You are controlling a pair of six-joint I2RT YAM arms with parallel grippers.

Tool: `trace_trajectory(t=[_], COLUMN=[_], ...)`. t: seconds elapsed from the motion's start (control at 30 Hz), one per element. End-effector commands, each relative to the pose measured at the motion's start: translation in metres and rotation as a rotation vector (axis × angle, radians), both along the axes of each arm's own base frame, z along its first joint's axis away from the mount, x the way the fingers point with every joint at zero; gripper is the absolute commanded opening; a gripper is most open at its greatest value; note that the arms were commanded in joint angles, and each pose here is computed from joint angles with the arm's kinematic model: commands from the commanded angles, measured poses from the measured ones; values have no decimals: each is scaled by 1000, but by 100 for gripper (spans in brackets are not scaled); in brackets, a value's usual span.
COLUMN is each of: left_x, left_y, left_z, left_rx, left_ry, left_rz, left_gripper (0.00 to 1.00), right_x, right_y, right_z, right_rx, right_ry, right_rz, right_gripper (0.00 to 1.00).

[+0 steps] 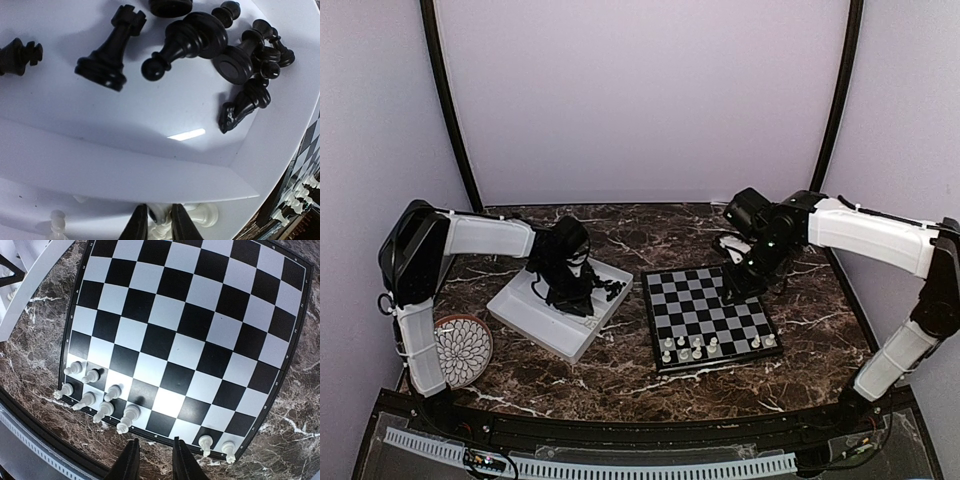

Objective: Set up the chess pieces on the board
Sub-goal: Pick up the pawn from the storage box, then pass from the left arm to the right

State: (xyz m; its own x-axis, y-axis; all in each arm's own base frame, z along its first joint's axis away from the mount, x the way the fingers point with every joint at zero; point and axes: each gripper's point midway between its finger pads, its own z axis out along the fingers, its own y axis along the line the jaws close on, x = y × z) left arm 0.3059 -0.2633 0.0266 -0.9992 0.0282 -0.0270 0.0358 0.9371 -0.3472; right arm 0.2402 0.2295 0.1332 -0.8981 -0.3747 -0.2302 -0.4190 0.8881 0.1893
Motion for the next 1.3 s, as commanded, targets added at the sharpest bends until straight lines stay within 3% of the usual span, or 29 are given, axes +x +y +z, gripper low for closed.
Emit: trace_trajectory(t=[0.0, 0.3, 0.87, 1.27], left_x=[-11, -9, -4, -6], left_y=[8, 10, 12, -10], left_z=[-1, 5, 61, 95], left_rx=[4, -30, -210, -382], left_ry=[24, -29, -222, -223], left_rz=[12, -21, -3, 0], left_gripper=[18, 5, 3, 4], right_x=[13, 38, 43, 57], right_y=[25, 100, 193, 255], right_z=[11, 22, 16, 26], right_rx=[57, 234, 516, 832], right_ry=[-41, -32, 92, 256], right_rz=[33, 92, 144, 71], right_gripper=[25, 25, 27, 29])
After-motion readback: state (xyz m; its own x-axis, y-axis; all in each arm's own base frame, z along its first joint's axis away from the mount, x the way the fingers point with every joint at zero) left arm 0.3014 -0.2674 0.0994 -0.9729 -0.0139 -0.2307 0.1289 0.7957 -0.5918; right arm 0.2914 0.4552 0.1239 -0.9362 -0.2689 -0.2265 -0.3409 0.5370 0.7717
